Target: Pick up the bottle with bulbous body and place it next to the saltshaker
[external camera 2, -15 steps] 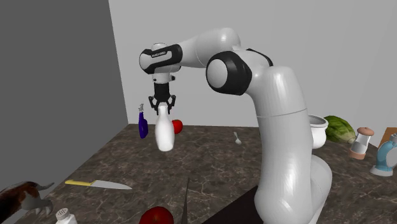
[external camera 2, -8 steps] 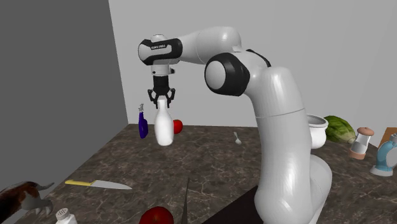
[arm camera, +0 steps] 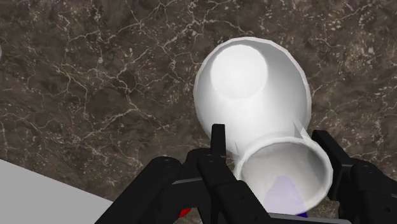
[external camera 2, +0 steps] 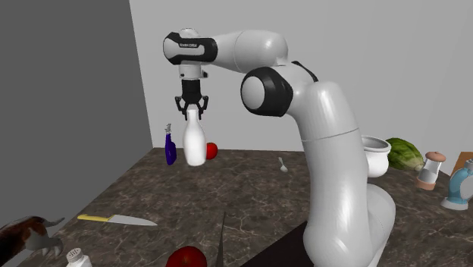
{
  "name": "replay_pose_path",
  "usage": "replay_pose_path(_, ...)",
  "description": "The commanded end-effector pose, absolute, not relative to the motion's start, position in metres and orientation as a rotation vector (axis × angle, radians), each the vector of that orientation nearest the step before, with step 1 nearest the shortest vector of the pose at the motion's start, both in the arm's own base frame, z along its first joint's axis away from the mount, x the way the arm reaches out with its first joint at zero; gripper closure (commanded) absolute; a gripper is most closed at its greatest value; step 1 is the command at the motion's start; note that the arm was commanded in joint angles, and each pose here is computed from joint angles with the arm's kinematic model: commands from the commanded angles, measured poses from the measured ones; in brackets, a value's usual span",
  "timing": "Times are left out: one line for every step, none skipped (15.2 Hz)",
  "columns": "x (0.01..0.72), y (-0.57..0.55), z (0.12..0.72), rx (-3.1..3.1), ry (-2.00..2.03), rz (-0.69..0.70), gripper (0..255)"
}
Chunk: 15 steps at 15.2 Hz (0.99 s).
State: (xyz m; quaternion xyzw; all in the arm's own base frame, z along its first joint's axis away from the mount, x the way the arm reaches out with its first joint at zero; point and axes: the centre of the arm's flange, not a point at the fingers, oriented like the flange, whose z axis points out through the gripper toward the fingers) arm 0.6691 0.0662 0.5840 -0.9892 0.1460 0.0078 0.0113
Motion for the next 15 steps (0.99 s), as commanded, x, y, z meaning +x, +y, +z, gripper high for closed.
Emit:
replay_pose_path(0.669,0.066,0.596,-3.086,0.455,0.024,255)
replay_pose_path(0.669,0.066,0.601,-3.086,0.455,0.024,255)
replay_pose_path(0.669,0.066,0.606,-3.086,0.455,0.024,255)
replay_pose_path(0.669,0.066,0.612,-3.086,0.455,0.024,255)
replay_pose_path(0.669,0.066,0.612,-3.086,0.455,0.024,255)
replay_pose_path(0.661,0.077,0.612,-3.086,0.455,0.024,255)
replay_pose_path(0.654,0.088,0.612,-3.086,0.455,0.024,255)
replay_pose_path(0.646,0.099,0.612,-3.086,0.455,0.024,255)
replay_pose_path(0.639,0.110,0.612,-3.086,0.455,0.024,255)
replay_pose_path(0.632,0.121,0.612,-3.086,0.455,0.024,255)
replay_pose_path(0.624,0.132,0.612,-3.086,0.455,0.024,255)
replay_pose_path(0.617,0.143,0.612,-3.086,0.455,0.024,255)
replay_pose_path(0.610,0.154,0.612,-3.086,0.455,0.024,255)
replay_pose_path(0.602,0.165,0.613,-3.086,0.455,0.024,255)
replay_pose_path(0.595,0.176,0.613,-3.086,0.455,0.024,255)
